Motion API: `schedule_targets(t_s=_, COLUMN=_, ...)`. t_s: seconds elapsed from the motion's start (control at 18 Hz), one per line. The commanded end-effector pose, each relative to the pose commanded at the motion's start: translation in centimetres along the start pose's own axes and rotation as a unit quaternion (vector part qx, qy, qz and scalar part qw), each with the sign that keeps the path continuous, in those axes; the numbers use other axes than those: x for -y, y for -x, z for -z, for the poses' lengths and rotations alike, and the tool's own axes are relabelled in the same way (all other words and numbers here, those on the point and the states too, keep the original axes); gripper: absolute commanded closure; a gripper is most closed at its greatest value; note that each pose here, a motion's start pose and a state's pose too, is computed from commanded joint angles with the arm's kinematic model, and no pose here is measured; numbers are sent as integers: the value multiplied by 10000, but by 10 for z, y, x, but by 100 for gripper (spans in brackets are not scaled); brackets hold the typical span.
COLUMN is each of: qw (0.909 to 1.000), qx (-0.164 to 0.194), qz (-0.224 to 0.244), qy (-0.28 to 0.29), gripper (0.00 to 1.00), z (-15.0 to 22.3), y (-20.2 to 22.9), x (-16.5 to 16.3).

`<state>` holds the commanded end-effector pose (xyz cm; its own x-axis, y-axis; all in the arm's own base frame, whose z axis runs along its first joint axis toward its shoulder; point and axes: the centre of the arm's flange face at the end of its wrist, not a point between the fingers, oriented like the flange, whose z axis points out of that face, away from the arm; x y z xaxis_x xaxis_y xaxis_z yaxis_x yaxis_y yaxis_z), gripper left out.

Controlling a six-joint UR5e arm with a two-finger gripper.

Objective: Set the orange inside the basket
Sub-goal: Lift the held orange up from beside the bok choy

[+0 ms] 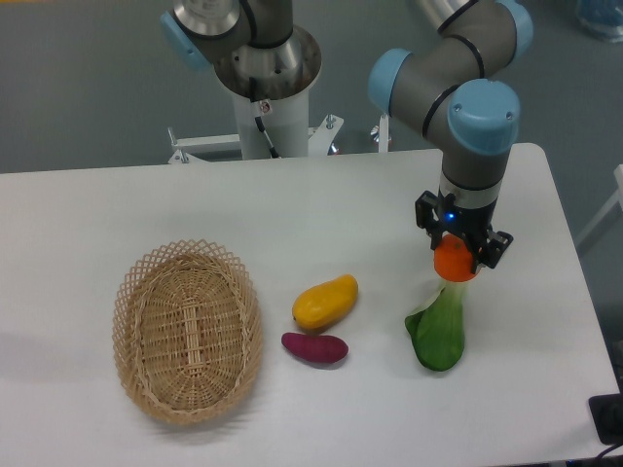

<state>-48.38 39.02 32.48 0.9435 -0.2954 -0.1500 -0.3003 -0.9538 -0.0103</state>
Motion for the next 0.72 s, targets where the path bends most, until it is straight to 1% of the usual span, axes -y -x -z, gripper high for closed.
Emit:
schedule_targets(t_s=0.44, qw=10000, qx=0, qz=8, qy=0, gripper=40, z=0, y=1, x=0)
schedule_targets(t_s=0.72, qw=10000, qx=-25, qz=69, qy=-11, gripper=40, z=-3, y=-2, x=6)
